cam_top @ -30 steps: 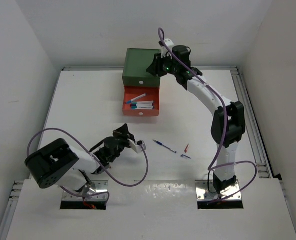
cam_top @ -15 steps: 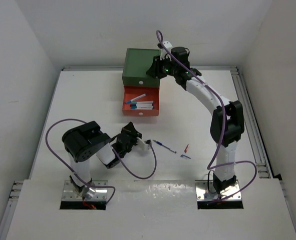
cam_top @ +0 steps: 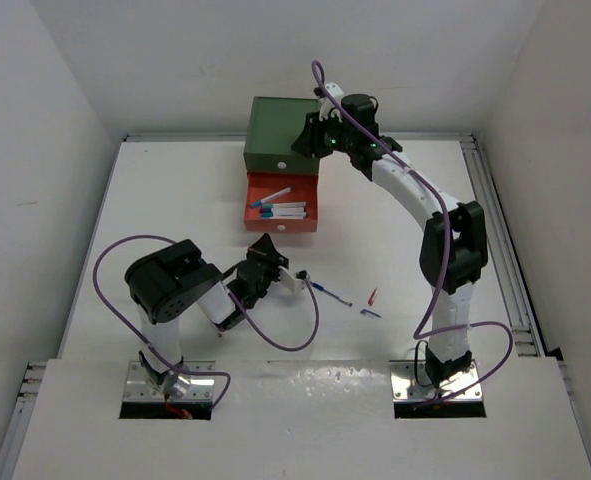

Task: Sort the stationery into containers
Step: Close the drawer in the storage box.

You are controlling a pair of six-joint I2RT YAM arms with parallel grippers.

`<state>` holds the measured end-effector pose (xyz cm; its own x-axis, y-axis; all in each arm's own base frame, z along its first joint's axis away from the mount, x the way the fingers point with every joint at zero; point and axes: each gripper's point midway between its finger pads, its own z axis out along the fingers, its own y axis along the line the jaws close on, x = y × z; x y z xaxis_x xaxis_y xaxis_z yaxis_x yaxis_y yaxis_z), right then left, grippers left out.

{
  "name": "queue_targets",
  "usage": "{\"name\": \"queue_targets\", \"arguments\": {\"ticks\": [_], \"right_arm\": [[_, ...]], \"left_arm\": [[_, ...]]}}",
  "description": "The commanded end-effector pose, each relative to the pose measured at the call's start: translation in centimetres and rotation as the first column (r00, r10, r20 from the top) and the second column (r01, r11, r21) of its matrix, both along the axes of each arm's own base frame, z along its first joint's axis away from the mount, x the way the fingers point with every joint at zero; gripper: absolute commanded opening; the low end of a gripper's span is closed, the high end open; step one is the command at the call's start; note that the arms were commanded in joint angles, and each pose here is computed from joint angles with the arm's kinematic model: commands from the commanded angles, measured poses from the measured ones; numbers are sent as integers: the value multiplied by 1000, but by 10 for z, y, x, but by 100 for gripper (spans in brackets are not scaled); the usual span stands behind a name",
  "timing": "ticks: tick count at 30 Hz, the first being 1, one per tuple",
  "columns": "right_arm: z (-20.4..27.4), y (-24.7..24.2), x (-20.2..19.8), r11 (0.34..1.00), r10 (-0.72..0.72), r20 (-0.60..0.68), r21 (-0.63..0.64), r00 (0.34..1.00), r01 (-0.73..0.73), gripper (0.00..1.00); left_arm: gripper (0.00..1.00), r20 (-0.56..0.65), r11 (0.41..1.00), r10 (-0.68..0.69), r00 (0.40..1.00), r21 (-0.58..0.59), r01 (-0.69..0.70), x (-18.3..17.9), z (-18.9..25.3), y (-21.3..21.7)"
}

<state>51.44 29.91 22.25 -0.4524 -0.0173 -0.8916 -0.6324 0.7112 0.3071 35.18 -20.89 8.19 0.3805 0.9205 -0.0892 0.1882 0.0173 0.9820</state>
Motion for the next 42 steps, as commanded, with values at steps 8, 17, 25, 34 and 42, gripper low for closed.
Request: {"name": "queue_targets", "arguments": {"ticks": [8,17,25,34,42], "right_arm": [[11,6,1,1000,31,34,3,999,-31,30],[7,9,-2,999,49,15,12,999,-50,29],[2,11,-6,998,60,-4,11,998,-60,28],[-5,13,-12,998,70,-22,7,997,-70,27],[-8,13,-15,997,72,-30,4,997,-72,27]], "left_arm": [[0,362,928,83,928,-369,61,12,128,-5],[0,346,912,154,925,-410,1,46,133,-3],[0,351,911,181,919,-412,-22,72,129,2],[0,415,910,200,888,-415,-11,104,126,-1],[0,436,905,205,876,-425,0,122,133,-8]]}}
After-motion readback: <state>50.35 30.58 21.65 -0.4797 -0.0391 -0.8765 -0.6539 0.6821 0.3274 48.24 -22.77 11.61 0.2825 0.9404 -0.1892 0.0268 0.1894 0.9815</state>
